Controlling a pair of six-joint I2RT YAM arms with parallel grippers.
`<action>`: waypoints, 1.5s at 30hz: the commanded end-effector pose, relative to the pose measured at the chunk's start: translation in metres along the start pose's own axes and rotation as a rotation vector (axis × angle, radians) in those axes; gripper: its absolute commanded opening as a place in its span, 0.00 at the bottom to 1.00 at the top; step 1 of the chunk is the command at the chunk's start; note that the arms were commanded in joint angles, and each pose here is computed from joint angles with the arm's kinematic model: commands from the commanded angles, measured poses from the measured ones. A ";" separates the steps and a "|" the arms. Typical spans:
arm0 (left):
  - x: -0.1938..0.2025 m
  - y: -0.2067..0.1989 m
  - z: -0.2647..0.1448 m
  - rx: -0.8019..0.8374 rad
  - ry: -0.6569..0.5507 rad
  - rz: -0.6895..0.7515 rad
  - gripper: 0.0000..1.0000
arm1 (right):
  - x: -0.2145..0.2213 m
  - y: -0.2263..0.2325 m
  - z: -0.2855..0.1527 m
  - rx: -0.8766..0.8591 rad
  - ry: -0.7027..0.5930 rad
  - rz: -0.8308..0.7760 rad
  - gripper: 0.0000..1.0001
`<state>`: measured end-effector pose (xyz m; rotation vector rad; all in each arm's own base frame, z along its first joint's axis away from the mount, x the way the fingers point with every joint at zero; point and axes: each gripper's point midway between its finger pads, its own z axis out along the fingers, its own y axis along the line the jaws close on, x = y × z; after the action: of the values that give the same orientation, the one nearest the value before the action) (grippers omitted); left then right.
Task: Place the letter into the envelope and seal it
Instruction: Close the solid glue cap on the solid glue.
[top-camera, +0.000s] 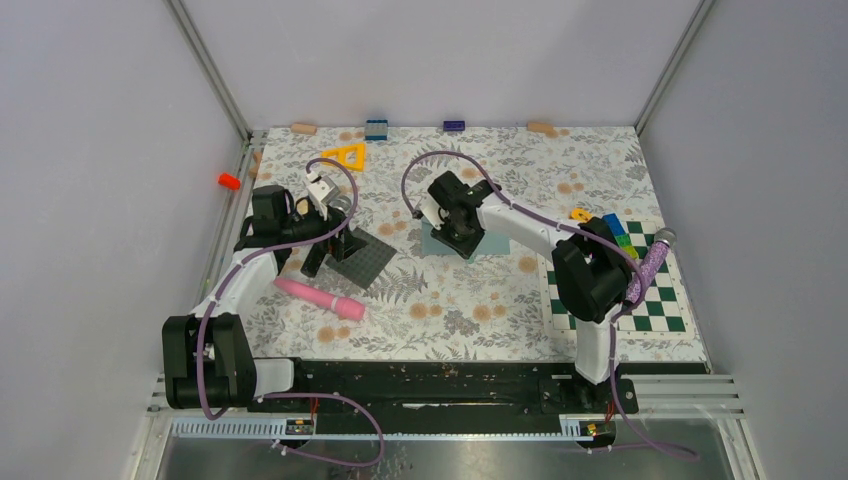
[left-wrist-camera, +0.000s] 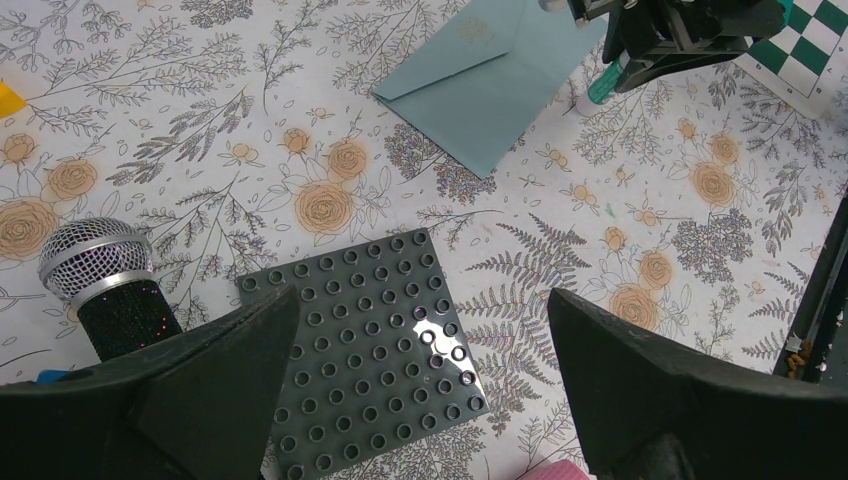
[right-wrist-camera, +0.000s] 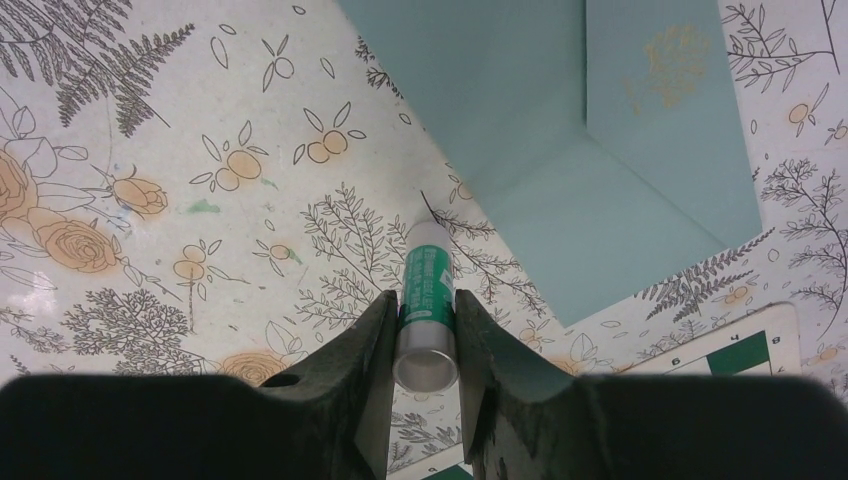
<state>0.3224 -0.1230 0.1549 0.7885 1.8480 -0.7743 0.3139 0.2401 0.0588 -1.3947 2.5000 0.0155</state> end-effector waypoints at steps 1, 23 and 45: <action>-0.011 -0.003 -0.001 0.031 -0.044 0.047 0.99 | 0.033 0.032 0.027 -0.136 0.157 -0.014 0.00; -0.025 0.002 -0.020 0.055 -0.127 0.004 0.99 | -0.070 0.055 -0.069 -0.314 -0.273 0.075 0.00; -0.030 -0.122 -0.001 0.620 -0.105 0.192 0.99 | -0.147 0.120 -0.143 -0.916 -0.517 0.272 0.00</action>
<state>0.2539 -0.1913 0.1982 1.1499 1.5206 -1.1849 0.2596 0.4039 0.1716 -1.0497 2.3712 1.4033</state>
